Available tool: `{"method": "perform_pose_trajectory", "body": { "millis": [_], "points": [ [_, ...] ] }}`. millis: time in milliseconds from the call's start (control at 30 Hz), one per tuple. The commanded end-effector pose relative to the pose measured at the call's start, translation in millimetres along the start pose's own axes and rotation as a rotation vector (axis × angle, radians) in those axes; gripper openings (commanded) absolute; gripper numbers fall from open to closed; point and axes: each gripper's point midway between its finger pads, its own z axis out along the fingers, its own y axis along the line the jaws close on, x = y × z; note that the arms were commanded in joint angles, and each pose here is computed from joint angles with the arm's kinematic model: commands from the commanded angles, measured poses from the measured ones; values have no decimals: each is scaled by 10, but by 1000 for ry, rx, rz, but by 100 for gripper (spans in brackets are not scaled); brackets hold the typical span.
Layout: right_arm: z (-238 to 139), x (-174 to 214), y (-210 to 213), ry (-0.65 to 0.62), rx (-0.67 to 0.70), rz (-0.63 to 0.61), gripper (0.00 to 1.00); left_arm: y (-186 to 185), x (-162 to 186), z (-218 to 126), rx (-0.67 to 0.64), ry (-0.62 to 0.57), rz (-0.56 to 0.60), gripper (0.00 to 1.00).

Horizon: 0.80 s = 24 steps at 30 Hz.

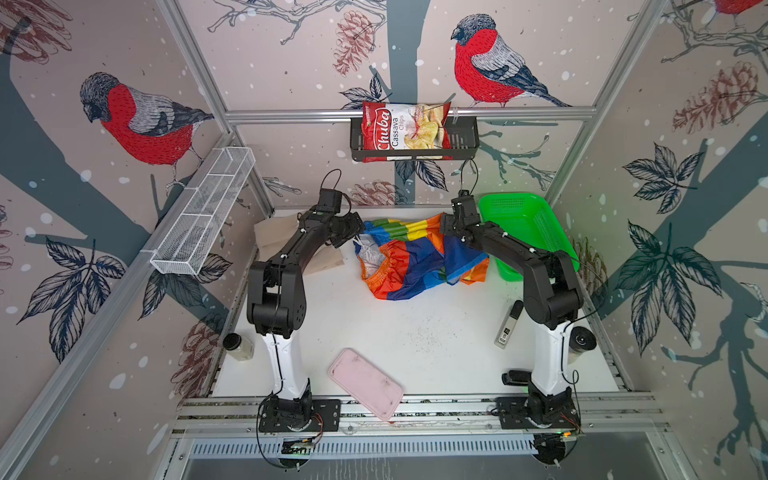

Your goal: Fold and stack the shorts

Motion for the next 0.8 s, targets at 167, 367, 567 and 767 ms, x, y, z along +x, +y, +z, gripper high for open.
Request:
{"method": "perform_pose_trajectory", "body": {
  "millis": [167, 367, 567, 767],
  "points": [
    [-20, -337, -148, -73, 98, -29, 87, -83, 225, -560, 80, -173, 49, 74],
    [167, -392, -144, -66, 109, -45, 86, -498, 482, -145, 218, -87, 149, 57],
    [281, -372, -106, -60, 91, -54, 83, -620, 539, 468, 254, -6, 142, 69],
    [395, -294, -56, -43, 52, -34, 82, -575, 541, 926, 236, 21, 138, 63]
  ]
}}
